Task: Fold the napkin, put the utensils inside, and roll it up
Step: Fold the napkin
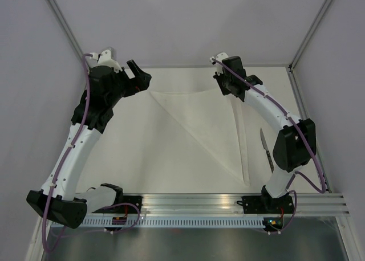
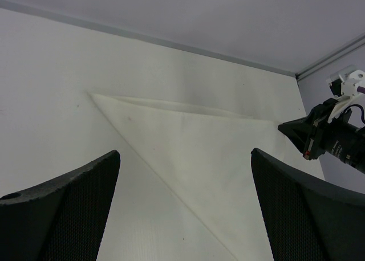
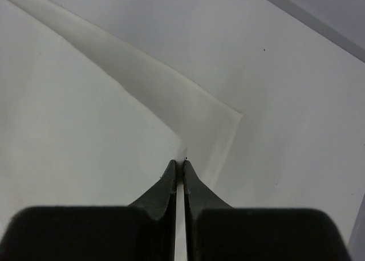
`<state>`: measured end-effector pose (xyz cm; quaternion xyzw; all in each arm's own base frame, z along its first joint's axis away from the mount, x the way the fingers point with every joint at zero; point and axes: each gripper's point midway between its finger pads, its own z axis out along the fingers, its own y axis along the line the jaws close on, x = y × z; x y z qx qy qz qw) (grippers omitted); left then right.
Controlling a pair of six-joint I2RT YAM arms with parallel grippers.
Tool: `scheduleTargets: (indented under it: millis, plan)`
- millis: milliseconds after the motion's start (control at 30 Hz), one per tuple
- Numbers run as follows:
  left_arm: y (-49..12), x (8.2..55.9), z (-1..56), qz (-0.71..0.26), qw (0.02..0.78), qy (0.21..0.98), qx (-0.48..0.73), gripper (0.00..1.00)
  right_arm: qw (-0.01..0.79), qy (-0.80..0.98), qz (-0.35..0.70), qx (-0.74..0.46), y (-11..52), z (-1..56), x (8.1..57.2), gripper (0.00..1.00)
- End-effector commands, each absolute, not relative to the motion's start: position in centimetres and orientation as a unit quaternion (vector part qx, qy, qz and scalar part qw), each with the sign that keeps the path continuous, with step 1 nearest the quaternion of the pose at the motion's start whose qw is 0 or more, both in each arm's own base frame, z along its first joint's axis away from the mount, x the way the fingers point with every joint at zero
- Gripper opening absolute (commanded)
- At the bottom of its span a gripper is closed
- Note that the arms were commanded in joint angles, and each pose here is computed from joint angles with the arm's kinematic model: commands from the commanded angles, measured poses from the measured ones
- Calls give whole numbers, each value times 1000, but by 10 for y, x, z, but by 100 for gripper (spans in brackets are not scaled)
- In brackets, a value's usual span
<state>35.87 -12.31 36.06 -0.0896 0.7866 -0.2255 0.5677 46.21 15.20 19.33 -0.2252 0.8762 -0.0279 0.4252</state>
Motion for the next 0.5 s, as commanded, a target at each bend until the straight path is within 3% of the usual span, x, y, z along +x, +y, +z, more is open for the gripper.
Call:
scheduleTargets:
  millis: [0,467]
  plan:
    - [-125,362,367,-241,575,776,-97,100,426,876,-56,-219,141,204,468,0]
    - [-125,364,366,-242,575,775,-98,100,425,877,-65,-213,134,204,476,0]
